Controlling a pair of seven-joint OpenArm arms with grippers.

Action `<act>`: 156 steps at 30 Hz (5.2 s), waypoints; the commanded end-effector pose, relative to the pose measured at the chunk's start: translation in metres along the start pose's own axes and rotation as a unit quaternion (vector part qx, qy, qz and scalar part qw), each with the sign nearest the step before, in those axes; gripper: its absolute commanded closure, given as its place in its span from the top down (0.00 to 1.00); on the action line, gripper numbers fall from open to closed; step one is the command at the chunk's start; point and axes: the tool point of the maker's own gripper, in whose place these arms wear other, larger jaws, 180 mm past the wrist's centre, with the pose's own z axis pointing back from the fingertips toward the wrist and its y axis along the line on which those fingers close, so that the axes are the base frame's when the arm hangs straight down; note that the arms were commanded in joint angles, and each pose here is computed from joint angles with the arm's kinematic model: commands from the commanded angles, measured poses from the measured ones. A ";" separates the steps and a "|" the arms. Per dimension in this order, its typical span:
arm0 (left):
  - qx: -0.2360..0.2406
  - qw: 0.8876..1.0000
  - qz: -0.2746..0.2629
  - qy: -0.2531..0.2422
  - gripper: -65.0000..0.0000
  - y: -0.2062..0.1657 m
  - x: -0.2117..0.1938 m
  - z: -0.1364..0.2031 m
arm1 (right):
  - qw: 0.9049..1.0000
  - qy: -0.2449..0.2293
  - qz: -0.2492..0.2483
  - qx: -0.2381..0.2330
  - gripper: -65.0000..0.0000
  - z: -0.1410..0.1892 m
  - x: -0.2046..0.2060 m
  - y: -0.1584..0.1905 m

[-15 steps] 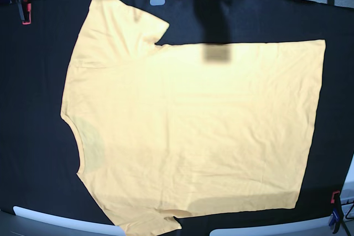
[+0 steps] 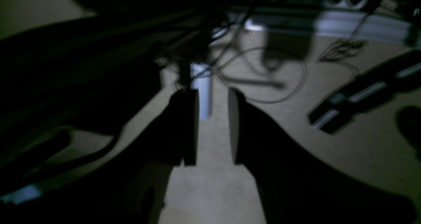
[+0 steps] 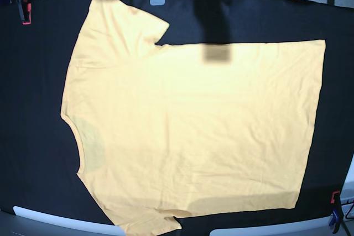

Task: Layout the t-shirt on the table in an organized manner, then fold the t-shirt properly

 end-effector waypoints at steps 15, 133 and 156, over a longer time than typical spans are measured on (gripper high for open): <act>-0.112 0.993 -0.007 -0.032 0.19 -0.017 -0.015 0.095 | 0.998 0.017 0.060 0.019 0.24 0.109 -0.069 -0.021; 0.165 0.675 -0.678 -0.239 0.22 0.073 0.319 0.230 | 0.884 -0.278 0.350 -0.135 0.24 0.348 0.152 -0.003; 0.160 0.674 -0.680 -0.241 0.00 0.071 0.318 0.229 | 0.828 -0.229 0.455 -0.235 0.43 0.358 0.162 -0.030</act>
